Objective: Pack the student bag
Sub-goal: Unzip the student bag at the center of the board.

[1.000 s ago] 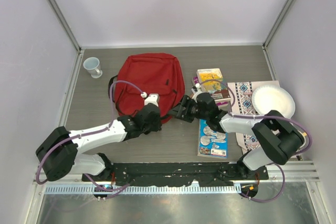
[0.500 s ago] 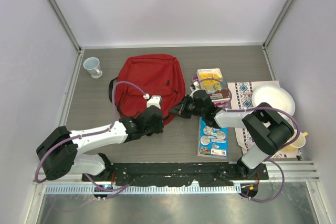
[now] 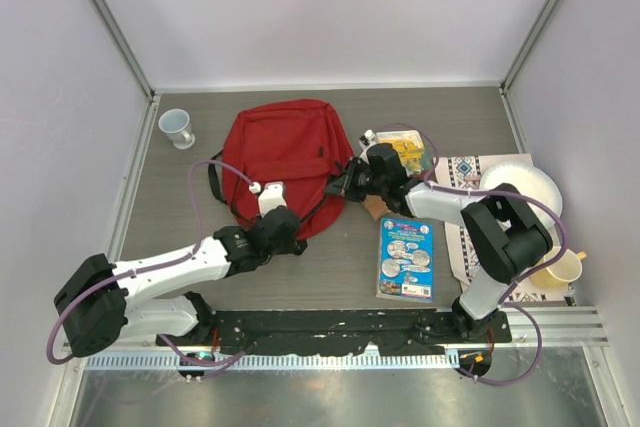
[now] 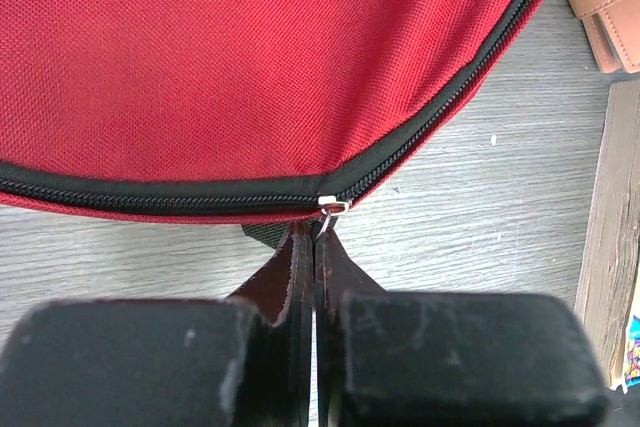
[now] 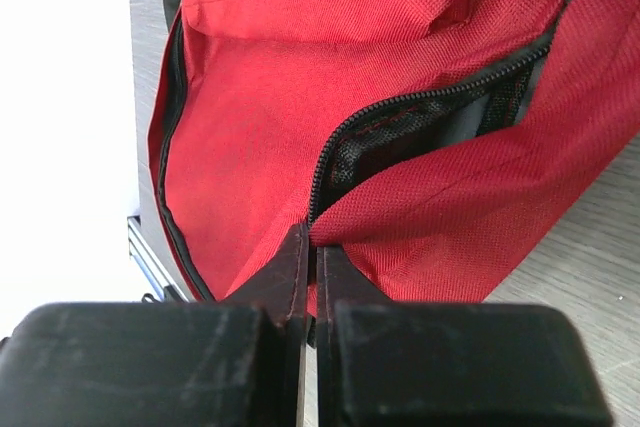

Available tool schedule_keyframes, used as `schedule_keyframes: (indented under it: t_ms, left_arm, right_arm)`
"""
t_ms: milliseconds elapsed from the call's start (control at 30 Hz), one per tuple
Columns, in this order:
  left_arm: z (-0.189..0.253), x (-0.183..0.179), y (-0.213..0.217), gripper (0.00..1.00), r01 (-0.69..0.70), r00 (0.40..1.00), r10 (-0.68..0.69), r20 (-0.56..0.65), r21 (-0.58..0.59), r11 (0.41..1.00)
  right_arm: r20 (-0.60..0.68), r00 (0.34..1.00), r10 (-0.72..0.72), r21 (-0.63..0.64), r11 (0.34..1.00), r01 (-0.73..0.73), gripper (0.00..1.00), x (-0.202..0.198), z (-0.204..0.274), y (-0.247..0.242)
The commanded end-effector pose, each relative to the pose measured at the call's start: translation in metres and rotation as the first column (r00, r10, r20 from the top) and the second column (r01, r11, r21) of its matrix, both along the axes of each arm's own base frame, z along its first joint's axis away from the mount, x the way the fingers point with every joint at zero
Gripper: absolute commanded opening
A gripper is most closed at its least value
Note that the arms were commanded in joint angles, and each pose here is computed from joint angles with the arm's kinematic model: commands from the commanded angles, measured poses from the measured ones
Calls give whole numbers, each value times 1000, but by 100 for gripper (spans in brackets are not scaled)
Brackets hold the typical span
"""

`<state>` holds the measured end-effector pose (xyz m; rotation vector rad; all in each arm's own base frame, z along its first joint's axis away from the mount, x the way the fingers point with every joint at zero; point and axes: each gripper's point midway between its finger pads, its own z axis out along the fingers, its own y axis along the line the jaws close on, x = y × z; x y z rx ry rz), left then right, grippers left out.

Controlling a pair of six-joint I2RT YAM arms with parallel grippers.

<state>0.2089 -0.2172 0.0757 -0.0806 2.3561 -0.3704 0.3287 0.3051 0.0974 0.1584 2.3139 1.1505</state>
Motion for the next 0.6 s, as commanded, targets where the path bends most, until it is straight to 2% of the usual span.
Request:
schedule_keyframes:
  t_ms: [0, 33, 67, 100, 167, 233, 267, 333, 567]
  left_arm:
    - [-22, -22, 27, 0, -1, 996, 11, -84, 111, 994]
    - [-21, -23, 20, 0, 23, 996, -15, -89, 86, 996]
    - [-16, -19, 9, 0, 37, 997, -34, -68, 45, 998]
    - [-15, -20, 4, 0, 48, 997, -46, -68, 29, 998]
    - [-10, -16, -10, 0, 66, 996, -67, -57, -22, 998]
    - [-3, -12, -20, 0, 76, 996, -78, -44, -48, 996]
    - [-3, -10, -25, 0, 85, 995, -87, -41, -53, 995]
    - [3, -6, -35, 0, 97, 995, -99, -30, -62, 993]
    - [14, 1, -67, 0, 159, 987, -160, -8, -76, 984]
  right_arm:
    - [141, 987, -81, -47, 995, 89, 1, 48, 17, -17]
    - [134, 990, -47, -31, 998, 52, 5, 41, 19, -13]
    - [132, 991, -33, -23, 999, 36, 12, 38, 20, -12]
    - [111, 994, -26, -24, 999, 29, 37, 30, 13, -14]
    - [114, 993, -17, 13, 1000, 15, 56, 18, 23, -15]
    - [64, 997, -32, 21, 999, 30, 61, -1, 12, -24]
    - [78, 996, -41, 44, 998, 38, 64, -7, 23, -27]
    - [21, 997, -73, 66, 995, 71, 65, -26, 13, -35]
    - [3, 995, -96, 140, 986, 94, 67, -75, 19, -23]
